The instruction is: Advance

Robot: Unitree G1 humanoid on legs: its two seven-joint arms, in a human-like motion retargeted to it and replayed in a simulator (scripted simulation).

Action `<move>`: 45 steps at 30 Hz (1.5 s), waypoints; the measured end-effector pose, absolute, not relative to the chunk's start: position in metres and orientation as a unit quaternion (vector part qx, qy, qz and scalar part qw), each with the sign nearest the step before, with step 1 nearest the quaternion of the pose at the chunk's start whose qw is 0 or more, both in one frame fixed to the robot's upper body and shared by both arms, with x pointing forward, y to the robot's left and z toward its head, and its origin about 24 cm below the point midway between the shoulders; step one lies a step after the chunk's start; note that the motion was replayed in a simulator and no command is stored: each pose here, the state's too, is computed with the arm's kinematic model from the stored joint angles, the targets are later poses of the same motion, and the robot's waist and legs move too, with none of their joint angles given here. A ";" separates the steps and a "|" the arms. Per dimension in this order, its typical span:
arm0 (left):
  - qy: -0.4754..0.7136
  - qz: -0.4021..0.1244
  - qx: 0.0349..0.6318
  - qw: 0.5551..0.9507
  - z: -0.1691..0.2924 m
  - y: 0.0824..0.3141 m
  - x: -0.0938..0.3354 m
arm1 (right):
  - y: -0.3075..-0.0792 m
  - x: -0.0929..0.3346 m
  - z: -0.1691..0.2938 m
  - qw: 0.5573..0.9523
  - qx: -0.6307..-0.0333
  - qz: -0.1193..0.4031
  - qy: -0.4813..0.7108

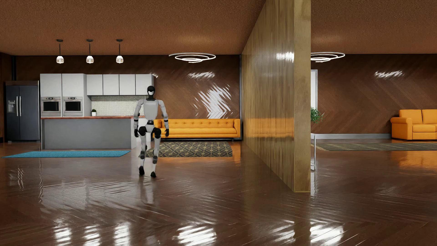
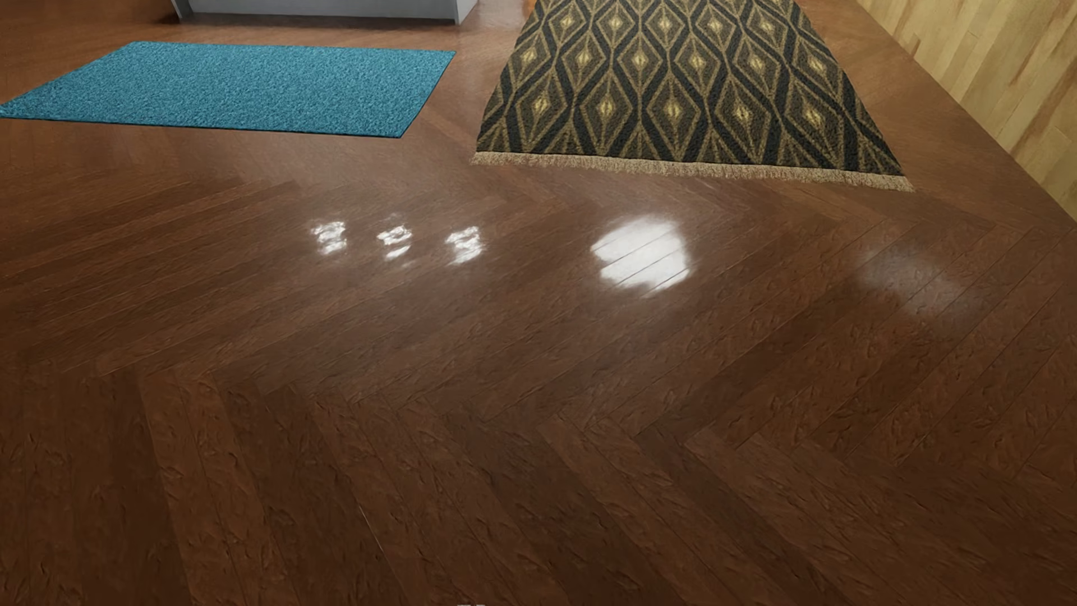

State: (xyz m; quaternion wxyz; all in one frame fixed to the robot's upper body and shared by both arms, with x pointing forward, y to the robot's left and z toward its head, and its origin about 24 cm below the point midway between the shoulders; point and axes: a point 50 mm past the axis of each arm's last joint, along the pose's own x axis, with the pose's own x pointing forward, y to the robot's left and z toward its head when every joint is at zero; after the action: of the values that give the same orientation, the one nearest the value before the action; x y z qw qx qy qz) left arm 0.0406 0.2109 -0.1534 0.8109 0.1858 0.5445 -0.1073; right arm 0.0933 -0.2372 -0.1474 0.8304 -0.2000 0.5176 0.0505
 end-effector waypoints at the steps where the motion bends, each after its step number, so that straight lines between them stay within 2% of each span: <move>1: 0.550 -0.118 0.183 0.807 -0.154 0.206 0.033 | -0.241 0.111 -0.139 0.846 -0.204 0.044 0.490; 5: 0.584 -0.132 0.170 0.783 -0.160 0.196 0.003 | -0.250 0.145 -0.122 0.874 -0.205 0.018 0.439; 6: 0.596 -0.136 0.171 0.773 -0.161 0.195 -0.004 | -0.252 0.140 -0.124 0.873 -0.197 0.008 0.446; 9: 0.630 -0.122 0.170 0.748 -0.165 0.202 -0.022 | -0.250 0.087 -0.147 0.830 -0.175 0.002 0.529; 12: 0.610 -0.106 0.173 0.766 -0.163 0.208 -0.003 | -0.244 0.049 -0.161 0.783 -0.184 0.028 0.593; 14: 0.580 -0.099 0.190 0.786 -0.160 0.218 0.025 | -0.239 0.031 -0.165 0.768 -0.178 0.036 0.615; 19: 0.474 -0.061 0.214 0.852 -0.135 0.237 0.114 | -0.230 0.007 -0.165 0.764 -0.163 0.043 0.623; 20: 0.452 -0.057 0.213 0.864 -0.129 0.236 0.129 | -0.230 -0.004 -0.166 0.752 -0.162 0.045 0.637; 23: 0.421 -0.044 0.200 0.884 -0.121 0.233 0.148 | -0.225 -0.027 -0.168 0.727 -0.159 0.055 0.665; 25: 0.449 -0.043 0.178 0.874 -0.131 0.225 0.125 | -0.224 -0.043 -0.167 0.712 -0.149 0.045 0.684; 27: 0.471 -0.069 0.181 0.860 -0.140 0.215 0.110 | -0.222 -0.031 -0.168 0.722 -0.158 0.059 0.671; 31: 0.539 -0.076 0.182 0.819 -0.154 0.219 0.060 | -0.225 0.030 -0.165 0.780 -0.175 0.062 0.598; 34: 0.588 -0.072 0.180 0.785 -0.160 0.226 0.021 | -0.237 0.093 -0.146 0.833 -0.198 0.050 0.513; 38: 0.653 -0.106 0.185 0.727 -0.165 0.219 -0.030 | -0.252 0.141 -0.125 0.869 -0.202 0.012 0.452; 41: 0.681 -0.113 0.173 0.702 -0.166 0.211 -0.056 | -0.254 0.123 -0.133 0.860 -0.181 -0.008 0.477; 43: 0.675 -0.086 0.157 0.716 -0.165 0.213 -0.052 | -0.250 0.092 -0.145 0.838 -0.167 -0.007 0.519; 45: 0.654 -0.087 0.158 0.734 -0.166 0.211 -0.034 | -0.242 0.077 -0.153 0.820 -0.175 0.018 0.545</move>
State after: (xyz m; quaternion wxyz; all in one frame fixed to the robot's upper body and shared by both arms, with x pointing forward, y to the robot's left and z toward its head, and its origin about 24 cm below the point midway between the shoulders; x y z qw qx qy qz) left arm -0.0337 0.2111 -0.1660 0.7341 0.1584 0.6545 -0.0873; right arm 0.0775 -0.2417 -0.1529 0.8197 -0.1747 0.5452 0.0180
